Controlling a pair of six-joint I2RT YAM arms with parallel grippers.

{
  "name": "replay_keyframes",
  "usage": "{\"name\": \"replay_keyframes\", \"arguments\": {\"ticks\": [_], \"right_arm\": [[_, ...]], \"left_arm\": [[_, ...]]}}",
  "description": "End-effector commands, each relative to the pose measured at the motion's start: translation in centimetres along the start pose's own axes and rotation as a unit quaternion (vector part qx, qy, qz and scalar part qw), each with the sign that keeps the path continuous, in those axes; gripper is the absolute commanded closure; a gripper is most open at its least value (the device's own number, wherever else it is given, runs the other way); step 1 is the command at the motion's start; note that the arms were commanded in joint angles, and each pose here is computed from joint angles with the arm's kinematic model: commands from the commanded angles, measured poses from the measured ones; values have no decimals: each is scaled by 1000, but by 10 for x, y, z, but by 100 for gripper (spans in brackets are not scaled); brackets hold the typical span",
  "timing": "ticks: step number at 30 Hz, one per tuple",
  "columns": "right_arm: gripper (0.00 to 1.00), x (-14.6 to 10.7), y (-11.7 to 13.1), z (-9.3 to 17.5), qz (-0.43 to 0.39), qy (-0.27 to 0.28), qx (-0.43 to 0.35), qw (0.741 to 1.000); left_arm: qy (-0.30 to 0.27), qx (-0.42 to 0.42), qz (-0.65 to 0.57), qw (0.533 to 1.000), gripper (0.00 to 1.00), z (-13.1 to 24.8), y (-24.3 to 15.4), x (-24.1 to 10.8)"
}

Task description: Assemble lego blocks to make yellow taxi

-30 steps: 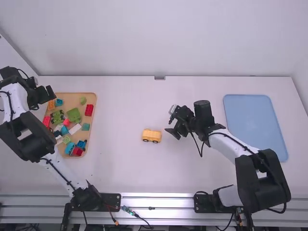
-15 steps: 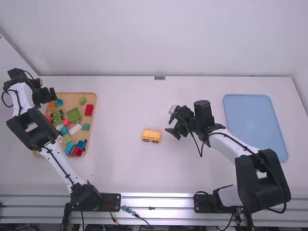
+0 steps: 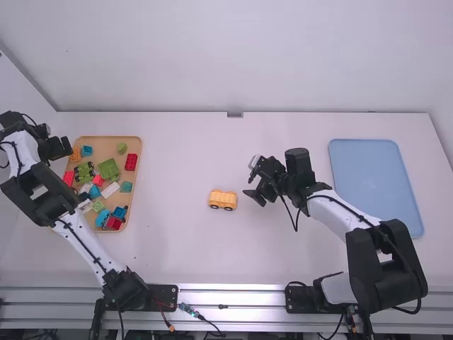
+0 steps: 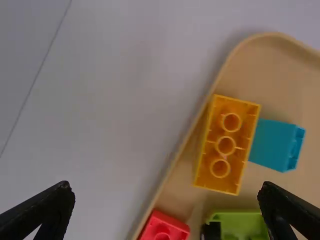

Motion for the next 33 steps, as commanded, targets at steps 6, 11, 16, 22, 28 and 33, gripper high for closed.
{"name": "replay_keyframes", "arguments": {"ticks": [6,11,16,22,28,33], "right_arm": [[1,4,2,3,1,-6,0,1000],[1,4,2,3,1,-6,1,1000],[1,2,2,3,-2,-2,2,1000],[1,-2,3,3,-5,5,4,1000],[1,-1,4,3,-5,5,5,1000],[1,-3,5,3,-7,8,6,1000]], "left_arm": [[21,-16,-22,999,3,-32,-19,-17],[12,-30,-51,998,5,-37,-34,-11],[8,-29,-61,998,16,-43,-44,-9],[18,-14,-73,997,36,-46,-51,-8],[26,7,-89,996,37,-47,-60,-3],[24,6,-89,996,37,-47,-61,-2]]}}
Point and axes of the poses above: each hand's point on the last joint's axis, 136 mm out from that joint toward the fingers, its own z axis back along the fingers, its own y axis along the line the jaws close on, x = y × z, the point moved 1 cm from there along z, back along the fingers, and after that the axes turned 14 degrees about -z, right-handed, at the moved point
